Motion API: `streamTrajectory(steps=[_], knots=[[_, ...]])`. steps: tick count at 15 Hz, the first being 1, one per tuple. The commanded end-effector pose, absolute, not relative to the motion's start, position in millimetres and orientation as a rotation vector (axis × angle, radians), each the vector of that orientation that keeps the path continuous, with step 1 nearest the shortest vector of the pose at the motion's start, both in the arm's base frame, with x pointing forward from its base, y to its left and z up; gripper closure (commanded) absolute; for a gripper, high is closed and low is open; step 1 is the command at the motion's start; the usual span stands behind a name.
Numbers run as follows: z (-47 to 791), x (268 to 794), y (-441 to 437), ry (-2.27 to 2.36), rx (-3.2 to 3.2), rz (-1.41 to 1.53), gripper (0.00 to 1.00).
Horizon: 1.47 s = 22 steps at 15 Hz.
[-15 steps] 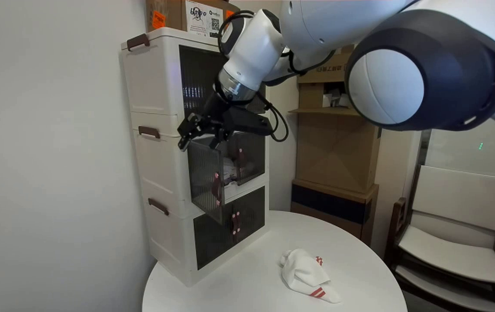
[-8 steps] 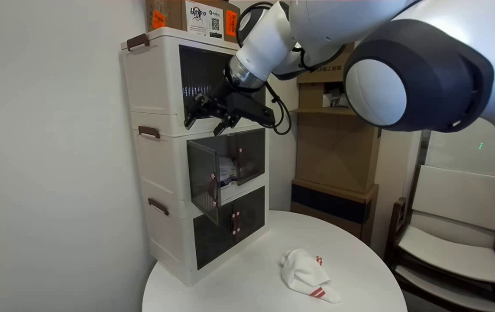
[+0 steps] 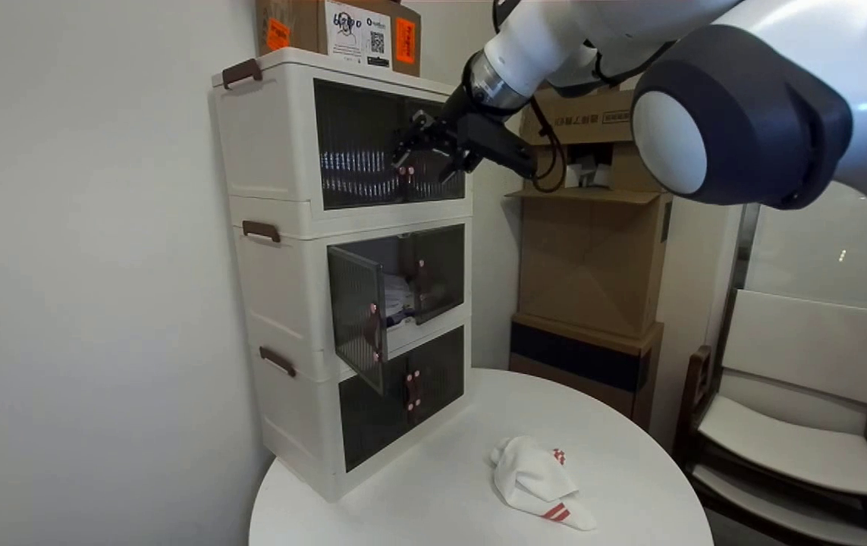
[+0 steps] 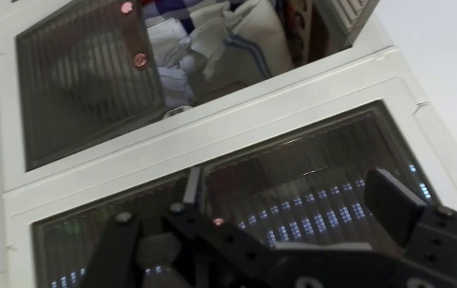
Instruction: Open the left cabinet door of the middle segment
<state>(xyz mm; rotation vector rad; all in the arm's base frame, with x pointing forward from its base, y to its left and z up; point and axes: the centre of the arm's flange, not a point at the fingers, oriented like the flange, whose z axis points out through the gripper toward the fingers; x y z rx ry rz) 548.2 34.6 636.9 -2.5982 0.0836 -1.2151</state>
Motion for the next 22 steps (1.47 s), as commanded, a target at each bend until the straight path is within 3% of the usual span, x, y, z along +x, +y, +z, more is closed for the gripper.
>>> streamTrajectory(steps=[1,13,16,17,22], knots=[[645,557,-12,0.217,-2.689,-1.129,0.00],[532,515,-134,0.113,-2.671,-0.751,0.00],[508,506,-143,0.169,-2.627,-0.673,0.00],[497,470,-94,0.163,-2.694,-0.729,0.00],[487,459,-96,0.195,-2.658,-0.692,0.00]])
